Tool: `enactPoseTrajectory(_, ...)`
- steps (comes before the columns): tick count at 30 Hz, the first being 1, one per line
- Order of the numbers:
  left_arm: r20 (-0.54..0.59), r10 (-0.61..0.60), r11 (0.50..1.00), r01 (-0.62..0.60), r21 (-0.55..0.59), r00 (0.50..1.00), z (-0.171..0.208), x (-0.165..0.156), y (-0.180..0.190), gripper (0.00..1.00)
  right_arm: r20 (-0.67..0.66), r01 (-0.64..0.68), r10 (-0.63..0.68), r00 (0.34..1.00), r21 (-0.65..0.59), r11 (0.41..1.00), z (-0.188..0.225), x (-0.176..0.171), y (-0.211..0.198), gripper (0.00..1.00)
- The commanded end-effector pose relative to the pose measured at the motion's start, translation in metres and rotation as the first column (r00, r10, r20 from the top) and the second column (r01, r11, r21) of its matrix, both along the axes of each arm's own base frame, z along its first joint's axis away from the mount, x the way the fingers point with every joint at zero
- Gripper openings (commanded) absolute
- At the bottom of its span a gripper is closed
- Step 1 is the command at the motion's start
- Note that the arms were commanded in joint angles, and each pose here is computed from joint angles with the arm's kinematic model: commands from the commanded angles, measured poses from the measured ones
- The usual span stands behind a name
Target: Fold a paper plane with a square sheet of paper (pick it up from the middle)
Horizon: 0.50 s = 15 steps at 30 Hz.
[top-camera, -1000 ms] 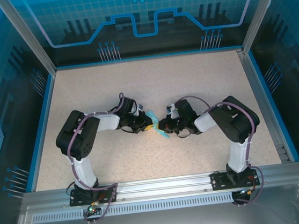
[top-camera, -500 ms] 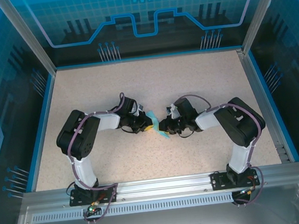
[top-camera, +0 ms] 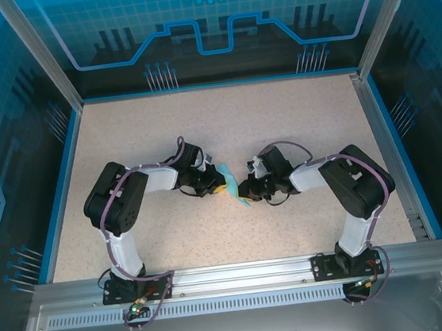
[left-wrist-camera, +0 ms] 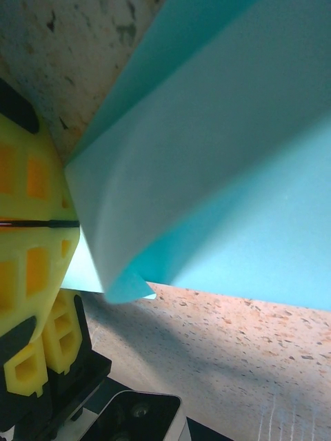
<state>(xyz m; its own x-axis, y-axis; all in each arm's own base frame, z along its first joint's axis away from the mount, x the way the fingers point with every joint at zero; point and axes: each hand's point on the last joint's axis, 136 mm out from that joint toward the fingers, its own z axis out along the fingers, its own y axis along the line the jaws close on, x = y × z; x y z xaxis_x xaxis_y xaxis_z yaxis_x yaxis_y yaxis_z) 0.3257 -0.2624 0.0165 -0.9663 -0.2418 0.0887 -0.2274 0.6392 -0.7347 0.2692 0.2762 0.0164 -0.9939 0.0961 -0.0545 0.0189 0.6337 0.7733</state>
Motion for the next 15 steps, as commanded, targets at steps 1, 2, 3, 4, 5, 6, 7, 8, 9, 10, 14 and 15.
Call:
enactPoseTrajectory(1, 0.014, -0.022, 1.000, 0.022, 0.009, 1.000, 0.002, 0.002, -0.002, 0.10, -0.055, 0.014, -0.016, 0.998, -0.034, 0.999, -0.010, -0.005, -0.010, 0.08)
enactPoseTrajectory(2, 0.022, -0.024, 1.000, 0.024, 0.002, 0.999, 0.005, 0.002, -0.003, 0.10, -0.061, 0.017, -0.019, 0.998, -0.035, 0.999, -0.011, -0.005, -0.010, 0.08)
enactPoseTrajectory(3, 0.037, -0.027, 1.000, 0.028, -0.009, 0.999, 0.010, 0.003, -0.004, 0.11, -0.065, 0.024, -0.026, 0.998, -0.032, 0.999, -0.011, -0.004, -0.010, 0.07)
enactPoseTrajectory(4, 0.050, -0.029, 0.999, 0.030, -0.021, 0.998, 0.015, 0.004, -0.005, 0.11, -0.070, 0.033, -0.035, 0.997, -0.029, 0.999, -0.012, -0.004, -0.011, 0.06)
enactPoseTrajectory(5, 0.064, -0.032, 0.999, 0.034, -0.032, 0.997, 0.019, 0.004, -0.007, 0.12, -0.072, 0.043, -0.045, 0.996, -0.024, 0.999, -0.012, -0.003, -0.012, 0.05)
enactPoseTrajectory(6, 0.076, -0.034, 0.998, 0.038, -0.042, 0.997, 0.024, 0.004, -0.007, 0.13, -0.076, 0.052, -0.054, 0.996, -0.017, 0.998, -0.013, -0.002, -0.013, 0.05)
enactPoseTrajectory(7, 0.089, -0.036, 0.998, 0.041, -0.051, 0.995, 0.028, 0.004, -0.008, 0.14, -0.077, 0.061, -0.062, 0.995, -0.010, 0.998, -0.012, -0.002, -0.013, 0.05)
enactPoseTrajectory(8, 0.100, -0.037, 0.997, 0.043, -0.059, 0.994, 0.031, 0.003, -0.008, 0.14, -0.080, 0.068, -0.068, 0.994, -0.005, 0.998, -0.012, -0.001, -0.013, 0.04)
enactPoseTrajectory(9, 0.112, -0.038, 0.997, 0.046, -0.066, 0.993, 0.034, 0.002, -0.008, 0.15, -0.083, 0.072, -0.072, 0.994, -0.001, 0.997, -0.012, -0.001, -0.014, 0.04)
enactPoseTrajectory(10, 0.119, -0.038, 0.996, 0.047, -0.072, 0.992, 0.037, 0.000, -0.008, 0.15, -0.089, 0.073, -0.073, 0.993, 0.000, 0.997, -0.013, -0.002, -0.014, 0.04)
enactPoseTrajectory(14, 0.122, -0.047, 0.995, 0.057, -0.077, 0.991, 0.038, -0.006, -0.010, 0.16, -0.103, 0.075, -0.074, 0.992, 0.001, 0.997, -0.015, -0.002, -0.014, 0.04)
enactPoseTrajectory(15, 0.118, -0.049, 0.995, 0.058, -0.077, 0.992, 0.036, -0.008, -0.010, 0.16, -0.108, 0.076, -0.076, 0.991, -0.001, 0.997, -0.017, -0.003, -0.014, 0.04)
